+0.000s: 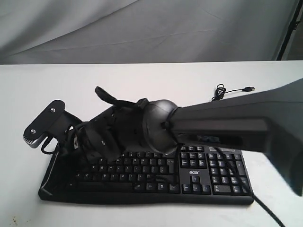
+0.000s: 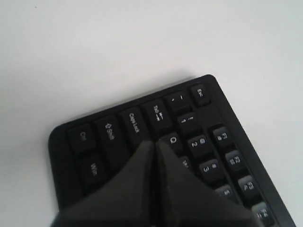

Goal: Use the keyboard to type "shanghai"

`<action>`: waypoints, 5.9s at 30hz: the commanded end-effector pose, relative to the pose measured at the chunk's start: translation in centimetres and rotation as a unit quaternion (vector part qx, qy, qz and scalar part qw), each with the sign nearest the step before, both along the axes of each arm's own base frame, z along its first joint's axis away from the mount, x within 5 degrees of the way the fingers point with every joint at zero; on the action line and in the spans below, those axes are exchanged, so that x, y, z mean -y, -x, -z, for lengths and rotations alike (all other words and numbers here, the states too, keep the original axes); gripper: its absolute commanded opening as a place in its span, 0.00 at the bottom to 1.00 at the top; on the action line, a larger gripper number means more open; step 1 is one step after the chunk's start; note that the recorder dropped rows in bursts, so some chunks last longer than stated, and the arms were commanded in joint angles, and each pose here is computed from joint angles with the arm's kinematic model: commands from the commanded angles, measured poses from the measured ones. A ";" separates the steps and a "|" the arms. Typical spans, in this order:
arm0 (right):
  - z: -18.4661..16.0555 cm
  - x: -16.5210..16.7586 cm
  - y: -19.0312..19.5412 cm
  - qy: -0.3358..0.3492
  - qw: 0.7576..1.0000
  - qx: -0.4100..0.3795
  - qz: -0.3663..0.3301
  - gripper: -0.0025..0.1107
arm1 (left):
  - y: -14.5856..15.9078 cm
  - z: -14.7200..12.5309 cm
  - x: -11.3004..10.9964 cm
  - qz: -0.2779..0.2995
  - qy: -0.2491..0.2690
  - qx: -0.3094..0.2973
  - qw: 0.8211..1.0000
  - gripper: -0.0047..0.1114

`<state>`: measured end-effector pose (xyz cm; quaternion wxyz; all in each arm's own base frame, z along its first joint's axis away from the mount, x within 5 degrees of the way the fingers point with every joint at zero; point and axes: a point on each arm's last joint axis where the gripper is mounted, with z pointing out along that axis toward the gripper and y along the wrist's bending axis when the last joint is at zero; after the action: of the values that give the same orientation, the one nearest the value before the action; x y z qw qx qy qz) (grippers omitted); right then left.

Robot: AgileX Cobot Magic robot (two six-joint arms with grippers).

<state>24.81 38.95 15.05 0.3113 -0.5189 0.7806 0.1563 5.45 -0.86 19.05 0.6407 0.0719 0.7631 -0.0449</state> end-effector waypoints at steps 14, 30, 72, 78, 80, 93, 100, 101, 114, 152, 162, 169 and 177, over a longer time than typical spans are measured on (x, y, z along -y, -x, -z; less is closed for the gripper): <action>1.9 7.8 1.7 0.014 0.998 -0.022 0.061 0.02 | 0.0 0.1 0.0 0.002 0.001 0.002 1.000 0.04; 2.6 7.7 1.6 0.020 0.998 -0.025 0.061 0.02 | 0.0 0.1 0.0 0.002 0.001 0.002 1.000 0.04; 2.9 5.8 0.2 -0.012 0.998 0.005 0.060 0.02 | 0.0 0.1 0.0 0.002 0.001 0.002 1.000 0.04; 3.5 5.8 0.3 -0.007 0.998 -0.002 0.063 0.02 | 0.0 0.1 0.0 0.002 0.001 0.002 1.000 0.04; 3.1 5.7 0.4 -0.011 0.998 0.000 0.062 0.02 | 0.0 0.1 0.0 0.002 0.001 0.002 1.000 0.04; 2.1 6.9 0.5 0.004 0.998 -0.009 0.063 0.02 | 0.0 0.1 0.0 0.002 0.001 0.002 1.000 0.04; 2.5 7.7 0.4 0.001 0.997 -0.013 0.078 0.02 | 0.0 0.1 0.0 0.002 0.001 0.002 1.000 0.04; 2.5 7.7 0.4 0.000 0.997 -0.012 0.078 0.02 | 0.0 0.1 0.0 0.002 0.001 0.002 1.000 0.04; 3.3 7.6 0.2 -0.004 0.997 -0.009 0.082 0.02 | 0.0 0.1 0.0 0.002 0.001 0.002 1.000 0.04; 2.9 -1.7 -0.5 0.014 1.000 -0.022 0.001 0.02 | 0.0 0.1 0.0 0.002 0.001 0.002 1.000 0.04; -0.2 -0.4 0.2 -0.004 1.000 0.006 -0.006 0.02 | 0.0 0.1 0.0 0.002 0.001 0.002 1.000 0.04; -0.1 6.1 -0.3 0.002 0.998 -0.010 0.058 0.02 | 0.0 0.1 0.0 0.002 0.001 0.002 1.000 0.04; 1.5 10.4 -0.3 -0.006 0.994 -0.009 0.109 0.02 | 0.0 0.1 0.0 0.002 0.001 0.002 1.000 0.04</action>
<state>24.97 28.92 13.33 0.3027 -0.4414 0.8353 0.1258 5.45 -0.86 19.05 0.6407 0.0719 0.7631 -0.0449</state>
